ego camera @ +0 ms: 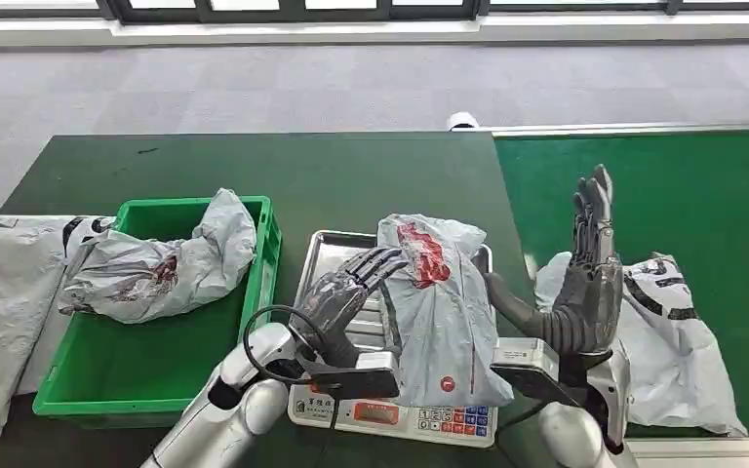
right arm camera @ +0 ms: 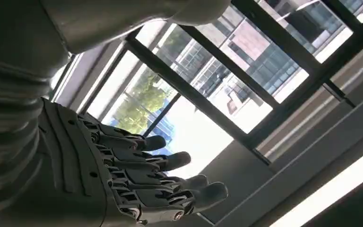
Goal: Moved the parcel from conveyor to table for the left to box.
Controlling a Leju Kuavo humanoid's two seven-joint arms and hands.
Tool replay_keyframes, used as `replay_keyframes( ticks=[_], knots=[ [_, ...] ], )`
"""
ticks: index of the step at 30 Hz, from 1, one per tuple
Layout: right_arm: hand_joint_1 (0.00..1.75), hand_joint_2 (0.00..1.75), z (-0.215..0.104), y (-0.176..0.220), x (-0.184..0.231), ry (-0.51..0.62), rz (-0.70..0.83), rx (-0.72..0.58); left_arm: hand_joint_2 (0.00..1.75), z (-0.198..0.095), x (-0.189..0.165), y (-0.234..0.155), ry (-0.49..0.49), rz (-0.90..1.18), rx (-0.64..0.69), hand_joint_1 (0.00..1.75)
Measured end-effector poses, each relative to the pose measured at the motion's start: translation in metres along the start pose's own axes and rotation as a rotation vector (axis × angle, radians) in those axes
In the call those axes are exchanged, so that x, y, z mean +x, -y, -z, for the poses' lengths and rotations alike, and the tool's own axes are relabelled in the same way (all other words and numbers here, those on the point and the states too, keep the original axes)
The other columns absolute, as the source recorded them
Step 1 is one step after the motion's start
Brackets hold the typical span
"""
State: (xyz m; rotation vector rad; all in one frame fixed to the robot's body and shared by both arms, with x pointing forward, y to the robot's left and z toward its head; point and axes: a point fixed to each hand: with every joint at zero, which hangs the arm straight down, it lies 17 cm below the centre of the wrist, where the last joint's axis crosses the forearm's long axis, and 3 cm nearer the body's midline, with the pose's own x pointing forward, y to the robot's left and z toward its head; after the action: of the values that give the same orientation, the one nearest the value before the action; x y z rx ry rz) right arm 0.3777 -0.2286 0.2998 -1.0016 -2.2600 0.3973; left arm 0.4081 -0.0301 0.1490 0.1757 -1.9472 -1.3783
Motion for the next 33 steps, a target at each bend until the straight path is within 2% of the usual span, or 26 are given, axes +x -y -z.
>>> replay_keyframes(
  ticks=[10,14,21,26,33],
  knots=[
    [0.0,1.75,0.009,0.014,0.003,0.032,0.044,-0.026,1.75,0.011,0.012,0.018,0.052,-0.061,-0.144,0.0],
    [0.0,1.75,0.015,0.012,0.009,0.053,0.058,-0.018,1.75,0.018,0.016,0.028,0.075,-0.105,-0.246,0.0],
    [0.0,1.75,0.026,0.007,0.021,0.087,0.068,-0.009,1.75,0.047,0.025,0.038,0.108,-0.13,-0.424,0.0],
    [0.0,1.75,0.031,0.002,0.03,0.109,0.082,-0.001,1.75,0.062,0.024,0.038,0.088,-0.116,-0.464,0.0],
    [0.0,1.75,0.043,0.0,0.043,0.132,0.108,-0.014,1.75,0.068,0.017,0.042,0.054,-0.096,-0.5,0.0]
  ],
)
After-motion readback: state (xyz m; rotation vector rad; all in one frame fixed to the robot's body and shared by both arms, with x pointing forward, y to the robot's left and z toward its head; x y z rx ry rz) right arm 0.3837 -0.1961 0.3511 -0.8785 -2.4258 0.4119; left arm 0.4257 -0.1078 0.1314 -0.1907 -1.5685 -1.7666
